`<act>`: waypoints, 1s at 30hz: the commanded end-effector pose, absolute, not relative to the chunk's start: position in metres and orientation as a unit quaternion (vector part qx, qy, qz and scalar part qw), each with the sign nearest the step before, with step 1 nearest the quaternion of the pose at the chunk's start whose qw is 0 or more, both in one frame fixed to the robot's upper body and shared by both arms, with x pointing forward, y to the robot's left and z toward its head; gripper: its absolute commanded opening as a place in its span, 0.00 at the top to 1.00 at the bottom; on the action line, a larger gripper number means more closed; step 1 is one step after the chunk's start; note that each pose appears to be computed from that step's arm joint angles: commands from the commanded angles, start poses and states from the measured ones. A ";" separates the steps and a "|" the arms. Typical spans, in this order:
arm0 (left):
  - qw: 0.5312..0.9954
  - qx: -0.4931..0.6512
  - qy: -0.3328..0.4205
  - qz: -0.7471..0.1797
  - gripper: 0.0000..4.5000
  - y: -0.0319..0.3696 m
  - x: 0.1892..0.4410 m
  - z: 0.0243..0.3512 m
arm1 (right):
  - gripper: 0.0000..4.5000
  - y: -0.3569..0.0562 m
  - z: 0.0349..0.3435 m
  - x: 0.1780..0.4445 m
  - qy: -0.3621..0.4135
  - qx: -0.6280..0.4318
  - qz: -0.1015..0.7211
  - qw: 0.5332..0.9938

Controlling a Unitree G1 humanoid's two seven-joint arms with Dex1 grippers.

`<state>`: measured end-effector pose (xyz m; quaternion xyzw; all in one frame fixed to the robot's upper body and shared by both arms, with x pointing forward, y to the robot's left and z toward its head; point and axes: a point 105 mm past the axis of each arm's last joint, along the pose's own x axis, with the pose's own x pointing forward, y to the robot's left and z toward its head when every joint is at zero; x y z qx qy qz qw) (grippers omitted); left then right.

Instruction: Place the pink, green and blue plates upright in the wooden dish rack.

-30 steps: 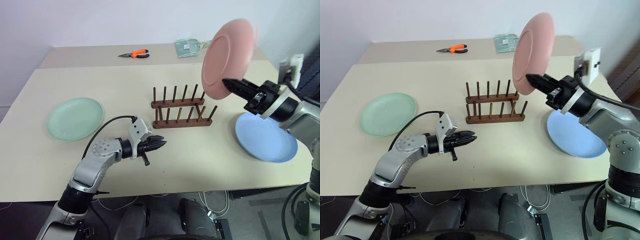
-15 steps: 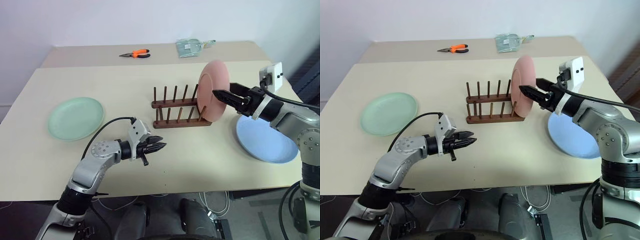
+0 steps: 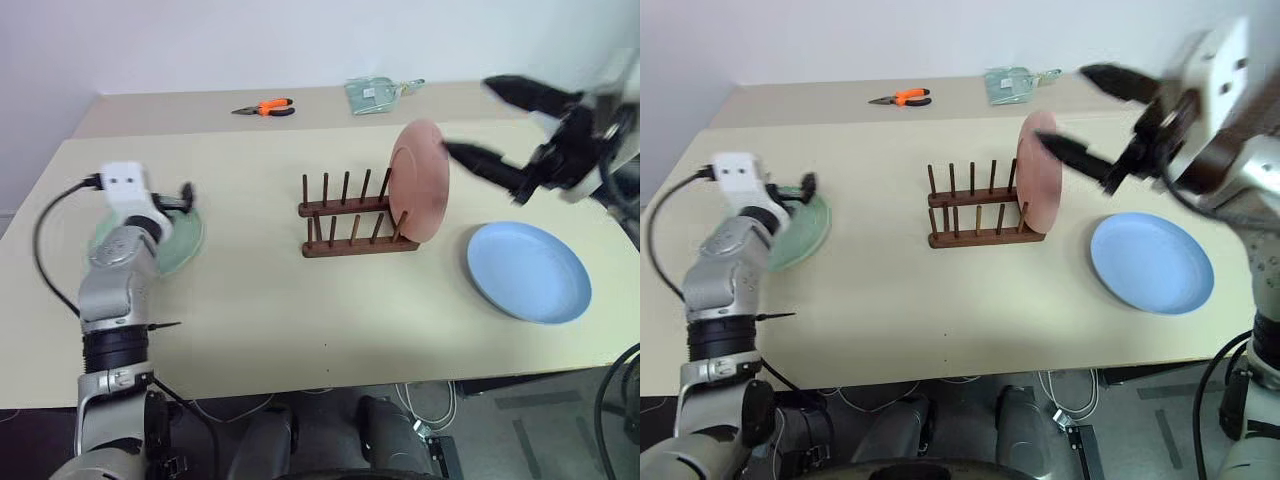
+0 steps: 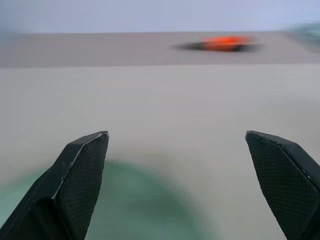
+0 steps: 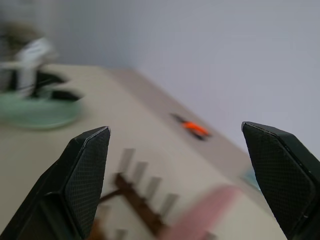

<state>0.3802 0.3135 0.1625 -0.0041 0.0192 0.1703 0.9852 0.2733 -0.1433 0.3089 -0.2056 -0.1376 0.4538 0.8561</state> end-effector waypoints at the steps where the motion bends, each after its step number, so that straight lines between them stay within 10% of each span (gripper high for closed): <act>1: 0.948 -0.004 0.053 0.313 0.00 0.373 0.353 0.160 | 0.04 -0.109 0.285 0.265 -0.123 -0.212 0.513 0.822; 9: 0.926 -0.122 0.179 0.309 0.11 0.374 0.322 0.098 | 0.00 -0.093 0.256 0.269 -0.101 -0.207 0.533 0.814; 17: 0.939 -0.215 0.133 0.235 0.96 0.344 0.337 0.111 | 0.00 -0.094 0.248 0.277 -0.091 -0.226 0.521 0.818; 30: 0.973 -0.158 -0.149 -0.082 0.99 0.211 0.372 0.264 | 0.00 -0.047 0.245 0.301 -0.171 -0.426 0.483 0.745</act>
